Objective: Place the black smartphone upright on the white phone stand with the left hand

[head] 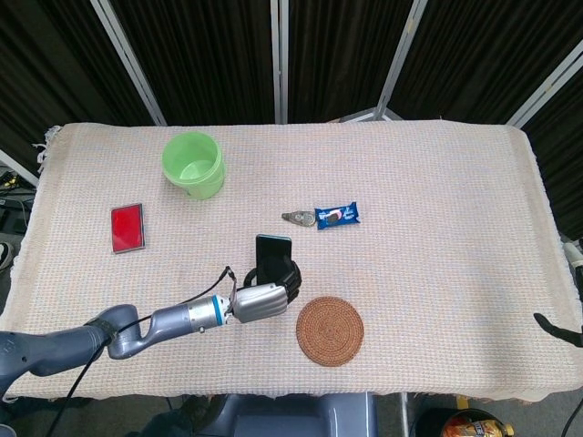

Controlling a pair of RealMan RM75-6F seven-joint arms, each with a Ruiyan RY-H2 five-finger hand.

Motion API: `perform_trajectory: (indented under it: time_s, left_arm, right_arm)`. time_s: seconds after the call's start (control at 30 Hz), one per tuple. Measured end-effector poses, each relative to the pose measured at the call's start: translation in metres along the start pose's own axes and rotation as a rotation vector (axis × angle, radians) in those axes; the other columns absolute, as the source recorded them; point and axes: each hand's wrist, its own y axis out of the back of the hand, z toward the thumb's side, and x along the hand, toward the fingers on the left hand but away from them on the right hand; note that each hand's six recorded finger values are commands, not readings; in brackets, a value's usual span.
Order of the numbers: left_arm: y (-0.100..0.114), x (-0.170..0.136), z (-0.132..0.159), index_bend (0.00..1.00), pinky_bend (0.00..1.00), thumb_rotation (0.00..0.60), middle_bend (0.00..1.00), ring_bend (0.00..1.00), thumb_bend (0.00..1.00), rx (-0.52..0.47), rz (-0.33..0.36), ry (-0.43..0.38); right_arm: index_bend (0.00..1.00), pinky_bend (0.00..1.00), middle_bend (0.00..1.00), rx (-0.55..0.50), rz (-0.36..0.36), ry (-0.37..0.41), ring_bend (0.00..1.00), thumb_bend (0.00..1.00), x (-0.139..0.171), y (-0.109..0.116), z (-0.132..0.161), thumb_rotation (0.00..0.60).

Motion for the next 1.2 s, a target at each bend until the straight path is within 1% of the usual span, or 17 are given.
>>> perform_trajectory:
  time_s: [0.2, 0.27, 0.3, 0.37, 0.43, 0.5, 0.53, 0.73, 0.93, 1.0, 1.03, 1.1, 1.2]
  left_arm:
    - [0.002, 0.006, 0.004, 0.41, 0.37, 0.600, 0.34, 0.43, 0.05, 0.005, -0.002, 0.003]
    - [0.002, 0.006, 0.005, 0.39, 0.36, 0.600, 0.33, 0.42, 0.05, 0.008, -0.006, 0.003]
    - [0.001, 0.007, 0.005, 0.37, 0.34, 0.600, 0.31, 0.40, 0.04, 0.011, -0.009, 0.004]
    - [0.000, 0.007, 0.007, 0.30, 0.30, 0.600, 0.22, 0.32, 0.02, 0.019, -0.022, 0.001]
    - [-0.001, 0.007, 0.009, 0.15, 0.22, 0.600, 0.06, 0.14, 0.00, 0.017, -0.036, -0.007]
    - [0.000, 0.007, 0.010, 0.04, 0.16, 0.600, 0.00, 0.03, 0.00, 0.011, -0.043, -0.005]
    - [0.000, 0.007, 0.010, 0.01, 0.13, 0.600, 0.00, 0.00, 0.00, 0.008, -0.046, -0.003]
    - [0.004, 0.006, 0.006, 0.00, 0.07, 0.600, 0.00, 0.00, 0.00, -0.003, -0.031, 0.008]
    - [0.001, -0.001, -0.006, 0.00, 0.04, 0.600, 0.00, 0.00, 0.00, 0.015, -0.029, 0.025]
    - [0.000, -0.004, -0.014, 0.00, 0.04, 0.600, 0.00, 0.00, 0.00, 0.004, -0.034, 0.058]
    - [-0.003, -0.009, -0.023, 0.00, 0.03, 0.600, 0.00, 0.00, 0.00, -0.008, -0.043, 0.089]
    - [-0.009, -0.020, -0.036, 0.00, 0.03, 0.600, 0.00, 0.00, 0.00, -0.027, -0.066, 0.137]
    - [-0.020, -0.038, -0.053, 0.00, 0.03, 0.600, 0.00, 0.00, 0.00, -0.082, -0.109, 0.214]
  right_arm:
    - [0.00, 0.00, 0.00, -0.008, -0.002, 0.000, 0.00, 0.00, 0.000, 0.002, -0.001, 0.600]
    - [0.00, 0.00, 0.00, -0.007, -0.002, 0.001, 0.00, 0.00, 0.001, 0.002, -0.001, 0.600]
    - [0.00, 0.00, 0.00, -0.007, -0.002, 0.001, 0.00, 0.00, 0.001, 0.002, -0.001, 0.600]
    - [0.00, 0.00, 0.00, -0.007, -0.002, 0.002, 0.00, 0.00, 0.001, 0.002, -0.001, 0.600]
    - [0.00, 0.00, 0.00, -0.007, -0.001, 0.002, 0.00, 0.00, 0.001, 0.002, -0.001, 0.600]
    - [0.00, 0.00, 0.00, -0.008, -0.001, 0.002, 0.00, 0.00, 0.001, 0.002, -0.001, 0.600]
    - [0.00, 0.00, 0.00, -0.008, -0.001, 0.002, 0.00, 0.00, 0.001, 0.002, -0.001, 0.600]
    - [0.00, 0.00, 0.00, -0.008, 0.000, 0.004, 0.00, 0.00, 0.001, 0.002, -0.001, 0.600]
    - [0.00, 0.00, 0.00, -0.005, 0.001, 0.008, 0.00, 0.00, 0.002, 0.001, 0.001, 0.600]
    - [0.00, 0.00, 0.00, -0.005, 0.002, 0.010, 0.00, 0.00, 0.002, 0.001, 0.001, 0.600]
    - [0.00, 0.00, 0.00, -0.005, 0.002, 0.011, 0.00, 0.00, 0.003, 0.002, 0.001, 0.600]
    - [0.00, 0.00, 0.00, -0.007, 0.003, 0.013, 0.00, 0.00, 0.003, 0.002, 0.002, 0.600]
    - [0.00, 0.00, 0.00, -0.007, 0.004, 0.018, 0.00, 0.00, 0.004, 0.002, 0.003, 0.600]
